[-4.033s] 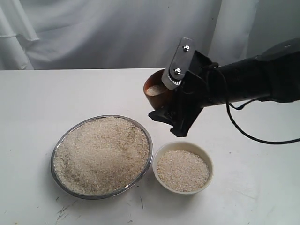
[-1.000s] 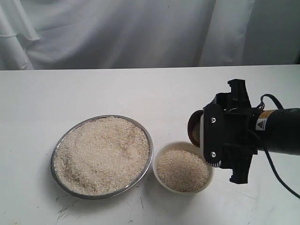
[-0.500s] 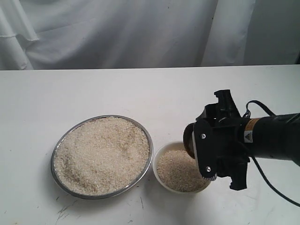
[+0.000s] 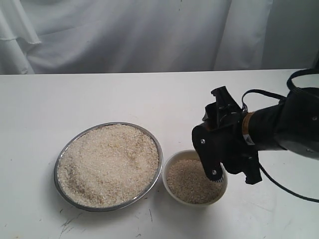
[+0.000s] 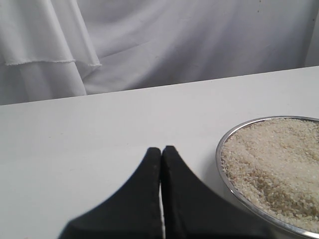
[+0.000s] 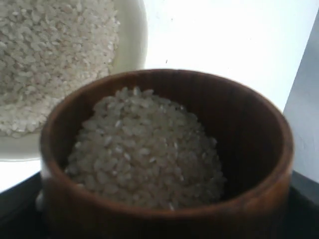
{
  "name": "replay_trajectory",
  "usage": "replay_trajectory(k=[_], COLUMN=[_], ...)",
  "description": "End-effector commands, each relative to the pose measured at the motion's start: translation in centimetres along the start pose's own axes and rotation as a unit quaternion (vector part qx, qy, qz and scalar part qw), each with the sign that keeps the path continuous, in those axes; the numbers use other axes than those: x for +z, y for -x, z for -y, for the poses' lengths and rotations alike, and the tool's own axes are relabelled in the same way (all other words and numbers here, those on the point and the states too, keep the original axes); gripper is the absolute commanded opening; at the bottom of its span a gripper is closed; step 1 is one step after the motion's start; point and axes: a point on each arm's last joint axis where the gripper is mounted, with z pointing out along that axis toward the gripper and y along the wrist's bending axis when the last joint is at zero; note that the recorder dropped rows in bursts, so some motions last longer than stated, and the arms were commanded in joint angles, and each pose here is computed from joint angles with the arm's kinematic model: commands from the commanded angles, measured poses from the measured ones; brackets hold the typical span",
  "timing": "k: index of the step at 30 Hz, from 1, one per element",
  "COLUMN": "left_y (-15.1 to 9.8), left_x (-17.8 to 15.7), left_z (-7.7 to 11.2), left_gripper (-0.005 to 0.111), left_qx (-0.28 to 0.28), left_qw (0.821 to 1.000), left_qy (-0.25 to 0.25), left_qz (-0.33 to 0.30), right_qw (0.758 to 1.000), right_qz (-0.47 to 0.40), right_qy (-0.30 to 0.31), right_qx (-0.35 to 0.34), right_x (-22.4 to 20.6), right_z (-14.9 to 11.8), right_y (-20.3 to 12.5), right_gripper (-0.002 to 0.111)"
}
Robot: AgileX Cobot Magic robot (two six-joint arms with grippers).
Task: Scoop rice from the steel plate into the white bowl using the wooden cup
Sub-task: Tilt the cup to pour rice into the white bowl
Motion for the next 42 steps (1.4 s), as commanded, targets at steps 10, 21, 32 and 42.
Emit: replay_trajectory(k=[10, 21, 32, 42], left_y=[0.2, 0.2, 0.2, 0.2], left_x=[0.0, 0.0, 0.0, 0.0], left_z=[0.0, 0.0, 0.0, 0.0], left_gripper=[0.000, 0.000, 0.000, 0.000], left_qx=[-0.002, -0.002, -0.001, -0.002], left_qw=[1.000, 1.000, 1.000, 1.000], left_qy=[-0.003, -0.003, -0.003, -0.003], left_qz=[0.003, 0.003, 0.003, 0.003], right_qw=[0.994, 0.987, 0.973, 0.965], right_qz=[-0.040, -0.078, -0.142, -0.167], right_qy=[-0.007, 0.014, -0.001, -0.025], right_qx=[-0.100, -0.137, -0.181, -0.202], right_x=[0.0, 2.2, 1.7, 1.4], right_z=[0.1, 0.4, 0.9, 1.1], right_y=[1.3, 2.4, 2.9, 3.6], right_gripper=[0.000, 0.000, 0.000, 0.000])
